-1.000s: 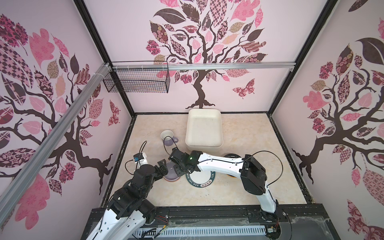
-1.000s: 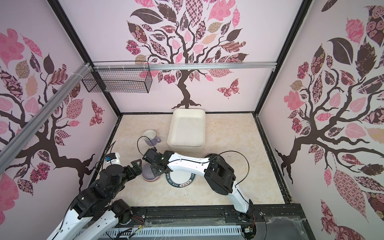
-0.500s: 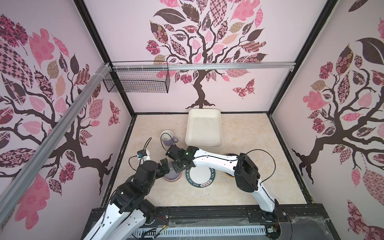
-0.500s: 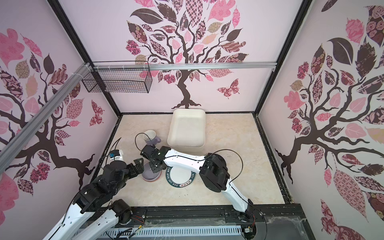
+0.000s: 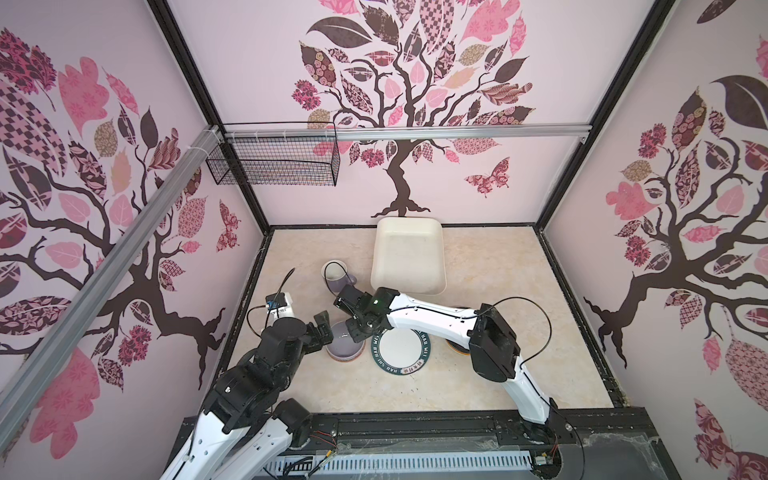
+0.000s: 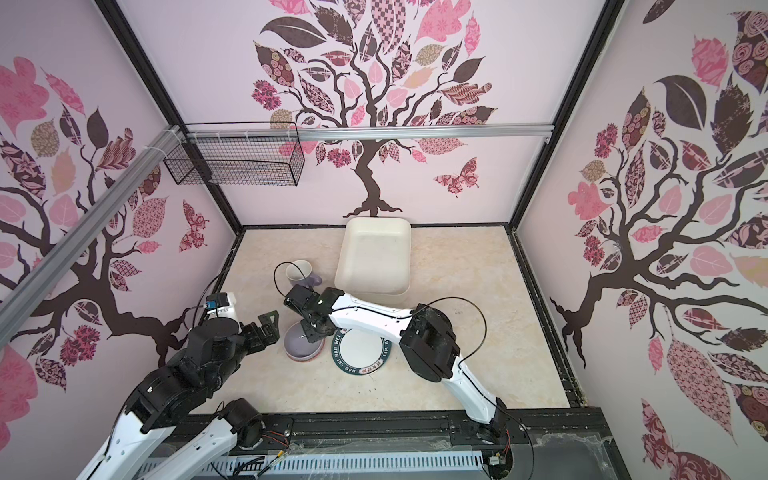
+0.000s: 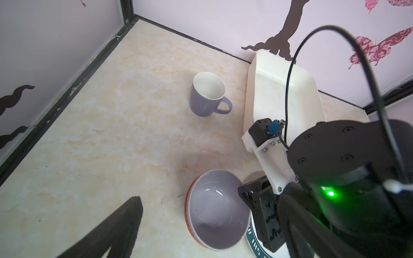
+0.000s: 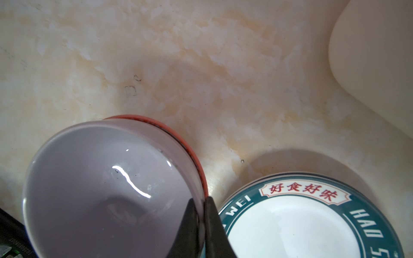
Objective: Place the mixed dishes into the plastic bin
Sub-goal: 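Lift the lavender bowl and carry it over the cream bin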
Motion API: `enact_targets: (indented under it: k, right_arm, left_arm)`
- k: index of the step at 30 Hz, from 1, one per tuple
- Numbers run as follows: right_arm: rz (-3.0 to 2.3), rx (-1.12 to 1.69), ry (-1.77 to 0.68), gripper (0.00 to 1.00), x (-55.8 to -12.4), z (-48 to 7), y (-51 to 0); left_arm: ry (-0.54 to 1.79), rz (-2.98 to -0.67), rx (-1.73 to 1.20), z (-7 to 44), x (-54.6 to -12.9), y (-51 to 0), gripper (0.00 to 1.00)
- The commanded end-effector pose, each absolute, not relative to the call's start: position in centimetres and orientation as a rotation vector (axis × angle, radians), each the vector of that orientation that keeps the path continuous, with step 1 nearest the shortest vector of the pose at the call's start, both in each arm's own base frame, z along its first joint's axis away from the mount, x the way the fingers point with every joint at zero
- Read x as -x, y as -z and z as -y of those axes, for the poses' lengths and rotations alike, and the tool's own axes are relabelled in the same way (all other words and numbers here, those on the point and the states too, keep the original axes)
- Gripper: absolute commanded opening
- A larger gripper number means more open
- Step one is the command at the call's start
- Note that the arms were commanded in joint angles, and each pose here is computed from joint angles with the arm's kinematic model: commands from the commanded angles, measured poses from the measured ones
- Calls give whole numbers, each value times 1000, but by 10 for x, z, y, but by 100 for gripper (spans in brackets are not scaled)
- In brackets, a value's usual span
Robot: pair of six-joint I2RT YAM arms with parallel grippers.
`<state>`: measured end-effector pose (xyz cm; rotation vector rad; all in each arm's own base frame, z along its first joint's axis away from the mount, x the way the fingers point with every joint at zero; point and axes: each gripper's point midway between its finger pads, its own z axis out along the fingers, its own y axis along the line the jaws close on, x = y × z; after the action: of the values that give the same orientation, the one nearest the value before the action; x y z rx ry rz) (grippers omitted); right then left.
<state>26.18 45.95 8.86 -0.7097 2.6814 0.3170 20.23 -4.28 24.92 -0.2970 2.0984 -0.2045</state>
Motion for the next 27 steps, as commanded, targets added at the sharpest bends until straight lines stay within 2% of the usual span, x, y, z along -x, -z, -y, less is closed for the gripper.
enact_targets:
  k: [1,9,27]
  right_arm:
    - [-2653,690,-377,7,-265,-458,-116]
    - [-2635,660,-457,2,-268,-460,-136]
    - [-2587,609,-568,0,-274,-457,-182]
  left_arm:
    - [216,-2094,279,42,-199,-260,98]
    - [227,-2075,272,40,-196,-270,98]
    - [242,-2073,232,45,-196,-277,98]
